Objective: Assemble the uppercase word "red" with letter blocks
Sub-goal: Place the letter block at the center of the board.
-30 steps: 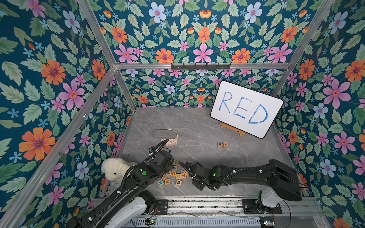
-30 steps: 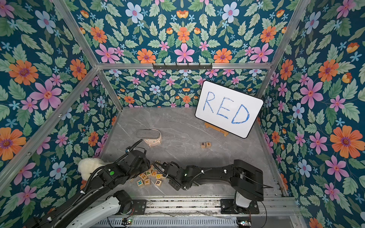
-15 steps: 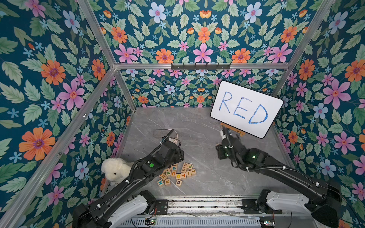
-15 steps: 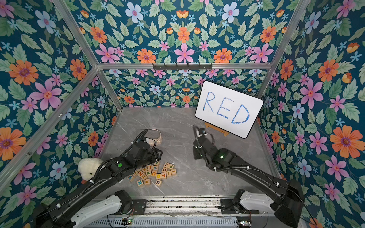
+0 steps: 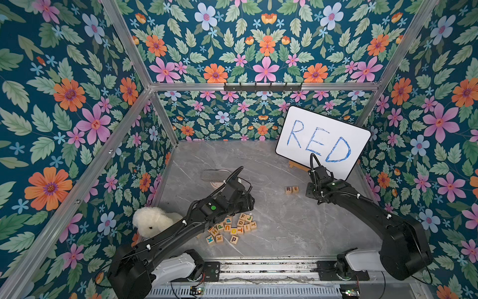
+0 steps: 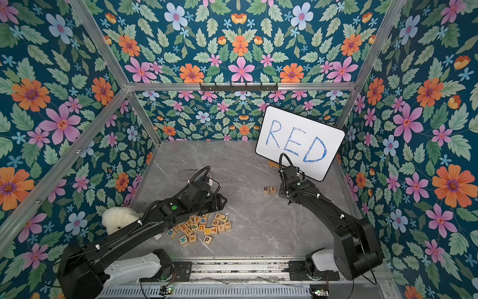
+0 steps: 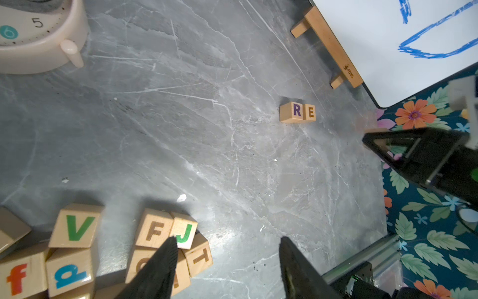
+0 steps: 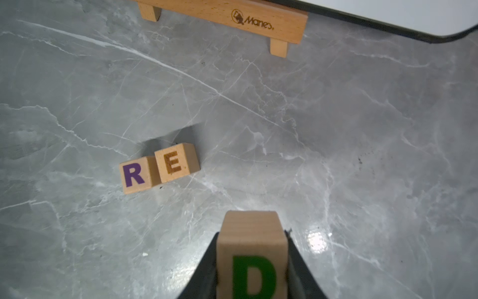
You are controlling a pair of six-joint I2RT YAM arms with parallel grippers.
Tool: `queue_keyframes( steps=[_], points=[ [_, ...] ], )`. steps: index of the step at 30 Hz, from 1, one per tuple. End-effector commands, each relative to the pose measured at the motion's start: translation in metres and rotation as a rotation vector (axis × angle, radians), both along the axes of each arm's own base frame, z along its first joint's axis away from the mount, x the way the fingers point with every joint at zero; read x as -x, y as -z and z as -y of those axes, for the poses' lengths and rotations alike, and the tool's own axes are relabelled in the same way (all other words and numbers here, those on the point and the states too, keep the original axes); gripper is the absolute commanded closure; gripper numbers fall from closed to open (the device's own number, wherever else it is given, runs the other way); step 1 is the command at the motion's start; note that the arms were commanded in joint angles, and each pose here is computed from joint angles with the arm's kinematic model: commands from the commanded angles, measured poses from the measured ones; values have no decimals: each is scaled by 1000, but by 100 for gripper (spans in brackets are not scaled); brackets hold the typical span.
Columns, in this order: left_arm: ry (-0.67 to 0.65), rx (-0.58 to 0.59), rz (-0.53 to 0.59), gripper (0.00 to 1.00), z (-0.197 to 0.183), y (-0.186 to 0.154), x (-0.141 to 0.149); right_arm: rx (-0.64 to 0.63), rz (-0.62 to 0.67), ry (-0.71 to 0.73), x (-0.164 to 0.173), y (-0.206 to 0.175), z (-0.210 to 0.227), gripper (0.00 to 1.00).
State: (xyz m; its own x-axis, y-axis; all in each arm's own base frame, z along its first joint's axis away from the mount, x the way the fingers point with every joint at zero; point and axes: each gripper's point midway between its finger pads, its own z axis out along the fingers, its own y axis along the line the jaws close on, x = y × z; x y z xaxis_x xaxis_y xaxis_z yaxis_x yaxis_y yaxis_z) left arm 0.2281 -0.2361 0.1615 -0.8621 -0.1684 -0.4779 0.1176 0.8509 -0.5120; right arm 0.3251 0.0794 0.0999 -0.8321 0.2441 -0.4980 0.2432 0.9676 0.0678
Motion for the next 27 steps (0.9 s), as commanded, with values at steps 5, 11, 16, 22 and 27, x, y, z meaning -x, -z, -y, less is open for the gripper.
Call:
queue_keyframes(
  steps=[5,11,16,22,27],
  points=[
    [23,19,61,34,0,-16,-2,52,58,-83,-40,11,-10,69],
    [20,16,64,34,-3,-14,0,92,55,-130,-53,28,-13,69],
    [6,18,68,34,-6,-15,0,78,18,-140,-56,45,-18,69],
    [4,6,62,34,-9,-13,2,84,-46,-132,-52,64,-17,68],
    [8,3,56,34,-7,-11,2,79,-49,-128,-48,69,-16,68]
  ],
)
